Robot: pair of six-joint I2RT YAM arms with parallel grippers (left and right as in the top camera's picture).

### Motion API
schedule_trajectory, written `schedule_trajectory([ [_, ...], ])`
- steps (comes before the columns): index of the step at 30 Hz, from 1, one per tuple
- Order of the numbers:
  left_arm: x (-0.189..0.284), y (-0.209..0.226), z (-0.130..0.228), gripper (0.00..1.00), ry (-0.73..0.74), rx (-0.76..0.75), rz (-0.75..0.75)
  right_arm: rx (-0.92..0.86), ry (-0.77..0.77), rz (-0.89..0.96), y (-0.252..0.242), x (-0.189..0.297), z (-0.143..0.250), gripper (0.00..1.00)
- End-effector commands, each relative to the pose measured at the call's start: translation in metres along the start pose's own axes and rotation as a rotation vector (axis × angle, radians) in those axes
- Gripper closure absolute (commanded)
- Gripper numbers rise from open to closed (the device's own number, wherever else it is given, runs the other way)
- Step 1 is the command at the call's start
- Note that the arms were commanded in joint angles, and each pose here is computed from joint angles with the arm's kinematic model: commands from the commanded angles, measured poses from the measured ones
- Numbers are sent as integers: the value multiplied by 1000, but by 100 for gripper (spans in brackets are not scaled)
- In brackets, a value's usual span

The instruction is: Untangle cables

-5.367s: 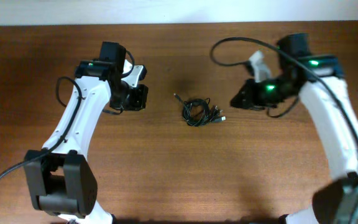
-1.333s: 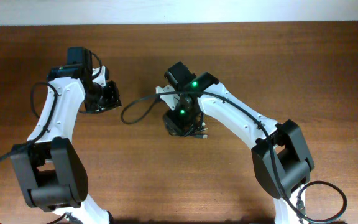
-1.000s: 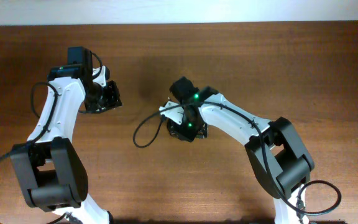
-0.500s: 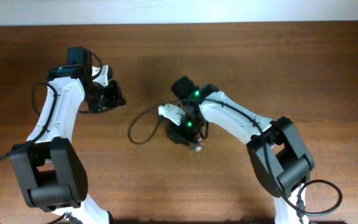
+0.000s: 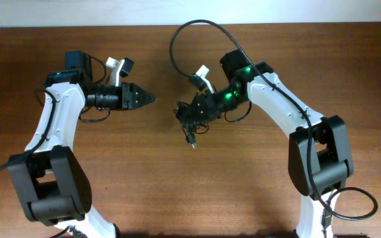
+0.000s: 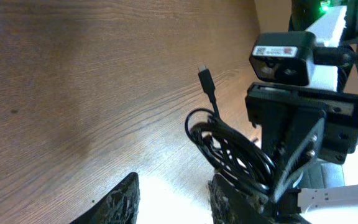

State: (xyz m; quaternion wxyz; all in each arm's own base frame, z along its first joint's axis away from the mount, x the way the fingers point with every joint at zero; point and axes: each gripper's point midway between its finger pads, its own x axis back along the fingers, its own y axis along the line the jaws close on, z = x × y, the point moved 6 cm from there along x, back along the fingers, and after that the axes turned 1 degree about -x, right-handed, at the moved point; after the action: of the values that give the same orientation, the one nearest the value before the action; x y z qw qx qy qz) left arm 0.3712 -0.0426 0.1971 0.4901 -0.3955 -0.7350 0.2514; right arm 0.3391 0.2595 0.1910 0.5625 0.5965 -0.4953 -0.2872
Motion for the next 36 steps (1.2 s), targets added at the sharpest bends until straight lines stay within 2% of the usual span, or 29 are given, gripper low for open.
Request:
schedule_trajectory([
  [1,0,-4,-1,25,-23,5,81,57,3,-169,24,-5,-2,96],
  [2,1,-14,-5,18,-51,5,174,71,5,-176,25,-7,-1,96],
  [4,3,-24,-7,20,-73,36,263,123,7,-195,28,-10,-1,96],
  [6,2,-25,-7,27,-50,171,269,194,6,-210,30,-12,0,96],
  [8,-2,-28,-7,29,-25,265,276,246,1,-210,30,-12,0,96],
  [12,-16,-38,-7,30,6,235,286,261,-1,-210,30,-12,-1,96],
  [16,-32,-27,-7,34,46,382,121,354,12,-220,33,-22,2,96],
  [18,-34,-21,-7,36,44,518,53,385,16,-223,33,-25,3,96],
  [19,-34,-21,-8,39,43,544,56,395,15,-223,34,-25,3,96],
  [24,-34,-25,3,38,92,640,60,451,12,-195,30,-25,2,96],
  [27,-33,-27,12,28,131,703,55,453,17,-170,27,-25,2,96],
  [29,-33,-30,14,28,142,718,73,452,19,-158,26,-25,2,96],
  [34,-33,-30,14,42,141,716,68,452,21,-161,27,-26,3,96],
  [36,-33,-29,13,44,137,709,69,452,20,-164,27,-26,3,96],
])
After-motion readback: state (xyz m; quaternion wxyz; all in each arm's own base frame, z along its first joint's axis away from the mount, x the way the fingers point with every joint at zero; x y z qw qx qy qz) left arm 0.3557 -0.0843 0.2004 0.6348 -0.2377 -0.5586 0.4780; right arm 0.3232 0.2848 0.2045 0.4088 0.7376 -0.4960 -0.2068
